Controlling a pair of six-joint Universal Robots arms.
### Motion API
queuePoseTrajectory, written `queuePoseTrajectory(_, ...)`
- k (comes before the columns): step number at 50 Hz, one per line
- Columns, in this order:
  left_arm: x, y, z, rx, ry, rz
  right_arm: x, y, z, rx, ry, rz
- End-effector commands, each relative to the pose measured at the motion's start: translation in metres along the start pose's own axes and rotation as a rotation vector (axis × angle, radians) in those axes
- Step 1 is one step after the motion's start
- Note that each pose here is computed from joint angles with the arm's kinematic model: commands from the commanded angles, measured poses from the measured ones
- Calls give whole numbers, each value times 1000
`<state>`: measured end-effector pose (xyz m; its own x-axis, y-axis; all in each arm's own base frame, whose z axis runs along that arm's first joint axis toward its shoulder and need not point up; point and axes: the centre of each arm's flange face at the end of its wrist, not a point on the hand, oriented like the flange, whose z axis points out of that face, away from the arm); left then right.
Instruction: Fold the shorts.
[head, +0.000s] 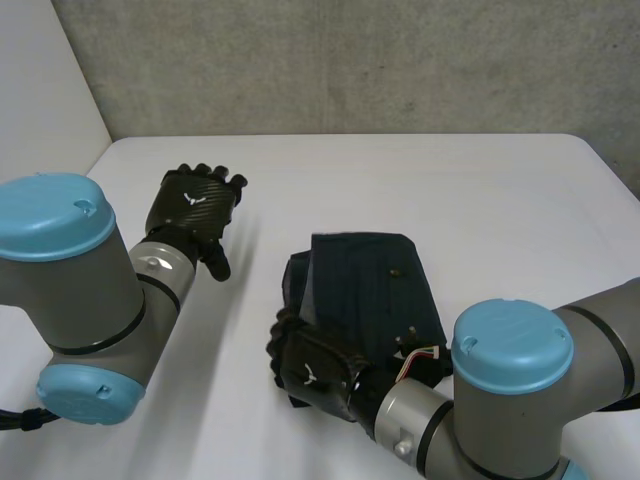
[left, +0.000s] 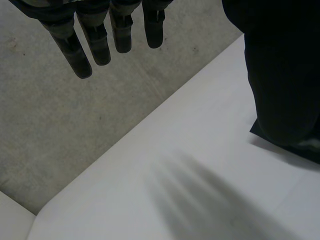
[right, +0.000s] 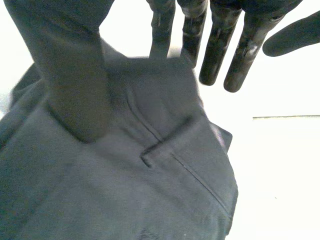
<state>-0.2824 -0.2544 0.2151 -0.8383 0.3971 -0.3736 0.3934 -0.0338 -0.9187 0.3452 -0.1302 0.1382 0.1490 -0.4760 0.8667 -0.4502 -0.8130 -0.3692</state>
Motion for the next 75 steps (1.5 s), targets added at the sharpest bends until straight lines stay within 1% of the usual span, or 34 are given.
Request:
queuePoseTrajectory(1, -3, -8, 2, 27, -11, -4, 51, -6, -11, 73, 169, 283)
queuePoseTrajectory(2, -4, -10, 2, 33, -13, -5, 65, -9, -16, 101, 218, 380)
queuePoseTrajectory(5, -5, -19, 4, 60, -20, -8, 85, -14, -25, 141, 284, 527)
queuePoseTrajectory(6, -6, -22, 4, 70, -23, -11, 100, -15, -32, 159, 331, 615)
queuePoseTrajectory(9, -5, -34, 6, 108, -22, -42, 123, -5, -45, 144, 437, 734)
queuePoseTrajectory(10, -3, -41, 5, 130, -14, -74, 137, 8, -56, 93, 520, 798)
queuePoseTrajectory(12, 3, -50, 3, 158, 6, -121, 146, 25, -68, 10, 595, 855)
queuePoseTrajectory(13, 6, -55, 2, 169, 18, -145, 149, 44, -79, -82, 641, 910)
queuePoseTrajectory(14, 13, -58, 0, 180, 44, -168, 149, 51, -82, -126, 654, 933)
queuePoseTrajectory(17, 24, -67, -2, 209, 102, -209, 145, 73, -95, -257, 677, 1007)
queuePoseTrajectory(18, 35, -66, -1, 210, 153, -226, 143, 75, -96, -269, 674, 1024)
queuePoseTrajectory(20, 48, -62, 1, 199, 211, -238, 142, 78, -96, -282, 673, 1050)
queuePoseTrajectory(21, 56, -58, 2, 190, 238, -240, 139, 84, -94, -293, 673, 1087)
queuePoseTrajectory(22, 72, -52, 1, 170, 289, -238, 136, 87, -91, -297, 665, 1110)
queuePoseTrajectory(25, 94, -44, 0, 134, 340, -227, 125, 99, -78, -304, 634, 1216)
queuePoseTrajectory(26, 106, -36, 1, 96, 358, -216, 124, 102, -76, -303, 630, 1240)
queuePoseTrajectory(28, 113, -26, 3, 45, 359, -203, 121, 105, -70, -299, 615, 1274)
queuePoseTrajectory(29, 116, -15, 5, -18, 345, -189, 117, 107, -63, -290, 583, 1298)
queuePoseTrajectory(33, 115, 9, 4, -175, 283, -140, 101, 117, -43, -289, 488, 1352)
queuePoseTrajectory(38, 107, 27, 1, -281, 204, -92, 81, 128, -25, -323, 412, 1377)
queuePoseTrajectory(42, 104, 39, -1, -324, 166, -53, 64, 127, -10, -344, 347, 1354)
queuePoseTrajectory(49, 102, 53, -9, -368, 172, 16, 43, 133, -2, -427, 274, 1214)
queuePoseTrajectory(55, 103, 45, -14, -352, 179, 20, 46, 133, -3, -457, 295, 1155)
queuePoseTrajectory(59, 96, 25, -20, -304, 173, 4, 68, 126, -9, -416, 352, 1130)
queuePoseTrajectory(60, 94, 20, -22, -290, 170, -1, 82, 120, -14, -389, 386, 1111)
queuePoseTrajectory(63, 79, -10, -27, -213, 144, -33, 104, 110, -23, -341, 442, 1081)
queuePoseTrajectory(64, 68, -29, -31, -160, 125, -54, 118, 104, -30, -312, 484, 1068)
queuePoseTrajectory(66, 54, -50, -37, -104, 98, -82, 132, 99, -38, -284, 533, 1069)
queuePoseTrajectory(67, 43, -61, -39, -74, 76, -101, 140, 97, -43, -269, 568, 1072)
queuePoseTrajectory(68, 22, -78, -43, -26, 33, -130, 159, 91, -54, -237, 643, 1075)
queuePoseTrajectory(71, -20, -104, -49, 59, -63, -172, 191, 79, -82, -191, 788, 1071)
queuePoseTrajectory(72, -45, -118, -53, 105, -114, -190, 207, 75, -102, -191, 887, 1059)
queuePoseTrajectory(74, -64, -126, -58, 128, -139, -199, 218, 76, -121, -223, 974, 1049)
queuePoseTrajectory(75, -72, -129, -61, 131, -146, -202, 223, 79, -137, -275, 1028, 1045)
